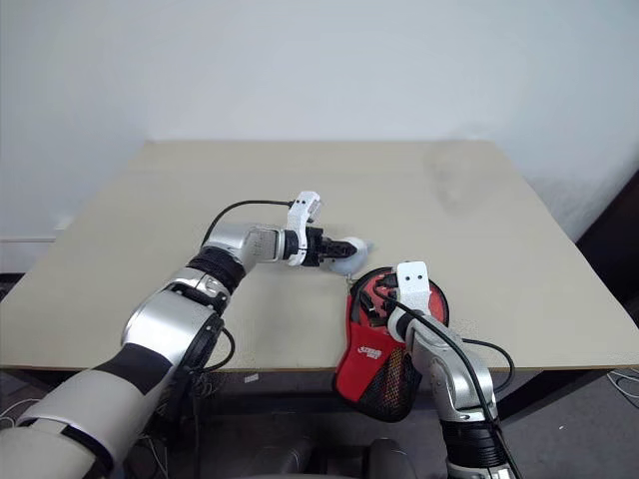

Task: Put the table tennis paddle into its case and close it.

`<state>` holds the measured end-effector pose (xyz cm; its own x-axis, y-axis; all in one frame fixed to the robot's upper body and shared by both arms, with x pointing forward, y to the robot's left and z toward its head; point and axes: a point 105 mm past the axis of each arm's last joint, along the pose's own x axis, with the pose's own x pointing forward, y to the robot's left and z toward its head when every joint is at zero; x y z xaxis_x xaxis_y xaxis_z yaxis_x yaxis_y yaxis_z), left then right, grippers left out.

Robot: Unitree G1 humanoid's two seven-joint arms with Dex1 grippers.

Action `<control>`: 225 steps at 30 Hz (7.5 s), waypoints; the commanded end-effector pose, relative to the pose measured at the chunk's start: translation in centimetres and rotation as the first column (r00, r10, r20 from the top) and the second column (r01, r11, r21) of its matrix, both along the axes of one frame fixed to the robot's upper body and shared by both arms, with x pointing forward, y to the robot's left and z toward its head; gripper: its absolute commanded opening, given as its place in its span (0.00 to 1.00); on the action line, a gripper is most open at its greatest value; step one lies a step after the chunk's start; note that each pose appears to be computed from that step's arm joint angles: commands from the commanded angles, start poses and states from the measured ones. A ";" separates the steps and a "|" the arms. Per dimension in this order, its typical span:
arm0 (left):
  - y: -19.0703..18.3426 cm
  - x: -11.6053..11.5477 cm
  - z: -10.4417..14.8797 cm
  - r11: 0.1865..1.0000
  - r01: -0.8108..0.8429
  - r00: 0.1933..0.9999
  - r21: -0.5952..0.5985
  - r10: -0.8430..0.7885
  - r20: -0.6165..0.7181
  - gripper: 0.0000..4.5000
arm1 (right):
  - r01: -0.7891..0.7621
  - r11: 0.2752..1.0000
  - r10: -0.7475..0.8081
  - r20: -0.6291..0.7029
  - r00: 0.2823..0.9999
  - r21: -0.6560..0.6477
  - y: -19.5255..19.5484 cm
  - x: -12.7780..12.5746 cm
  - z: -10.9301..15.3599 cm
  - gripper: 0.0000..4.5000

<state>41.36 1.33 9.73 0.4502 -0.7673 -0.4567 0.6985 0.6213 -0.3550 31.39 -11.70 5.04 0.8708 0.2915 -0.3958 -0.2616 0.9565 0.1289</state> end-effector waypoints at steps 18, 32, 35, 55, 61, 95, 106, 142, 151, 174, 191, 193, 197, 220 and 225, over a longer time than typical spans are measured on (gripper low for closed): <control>-1.5 2.2 3.4 0.986 -0.005 0.945 0.167 -0.050 0.323 1.00 | 0.033 0.999 -0.035 -0.067 0.997 -0.034 -0.7 -0.6 -2.1 1.00; -2.4 -0.6 -2.3 0.988 0.002 0.999 0.157 -0.008 0.035 1.00 | 0.056 0.996 -0.062 -0.088 0.994 -0.074 -1.3 -0.7 -2.4 1.00; -3.1 -0.9 -2.4 0.988 0.027 0.999 0.152 -0.034 0.042 0.80 | 0.058 0.996 -0.065 -0.101 0.993 -0.073 -1.3 -0.7 -2.5 1.00; -4.3 -0.3 -0.3 0.997 0.026 0.995 0.078 -0.033 0.093 0.03 | 0.026 0.990 -0.070 -0.323 0.944 -0.138 -1.7 -2.6 -6.5 1.00; -6.7 -0.4 1.4 0.999 0.028 0.990 0.021 -0.030 0.137 0.03 | 0.034 0.990 -0.079 -0.336 0.939 -0.138 -1.8 -3.1 -6.7 1.00; -18.1 -7.3 3.1 0.923 0.375 0.805 0.089 -0.372 0.461 0.03 | 0.080 0.989 -0.114 -0.297 0.948 -0.124 -1.5 -4.2 -5.9 1.00; -16.7 -8.5 0.4 0.856 0.500 0.749 0.130 -0.503 0.431 0.72 | 0.082 0.988 -0.112 -0.239 0.965 -0.130 -2.1 -3.4 -4.8 1.00; -2.6 -8.4 0.9 0.620 0.785 0.584 0.024 -0.752 0.306 0.72 | 0.156 0.984 -0.148 0.100 0.984 -0.082 -11.7 2.3 7.5 1.00; -7.3 -9.3 -4.4 0.726 0.671 0.682 0.150 -0.684 0.259 0.72 | 0.129 0.991 -0.123 0.132 0.984 -0.039 -10.1 4.8 9.6 1.00; -6.3 -12.4 -9.8 0.660 0.699 0.679 0.276 -0.734 0.035 0.72 | -0.109 0.975 0.128 -0.086 0.988 0.195 -1.3 9.9 6.9 1.00; -6.1 -12.6 -10.0 0.676 0.685 0.698 0.271 -0.716 0.021 0.72 | -0.181 0.955 0.227 -0.182 0.957 0.236 1.7 11.5 4.9 1.00; -6.1 -12.6 -10.0 0.678 0.682 0.700 0.272 -0.713 0.021 0.72 | -0.199 0.954 0.246 -0.205 0.947 0.224 2.2 11.3 4.4 1.00; -6.0 -12.5 -10.0 0.681 0.679 0.704 0.275 -0.710 0.022 0.73 | -0.213 0.957 0.253 -0.206 0.945 0.197 2.5 11.3 4.0 0.96; -6.1 -12.5 -10.2 0.691 0.675 0.719 0.261 -0.695 -0.021 0.73 | 0.201 0.970 -0.216 0.109 0.970 0.135 -4.5 14.2 7.4 0.04; -6.3 -12.4 -10.2 0.694 0.672 0.722 0.259 -0.692 -0.021 0.73 | 0.283 0.951 -0.300 0.145 0.943 0.123 -7.5 14.0 7.8 0.04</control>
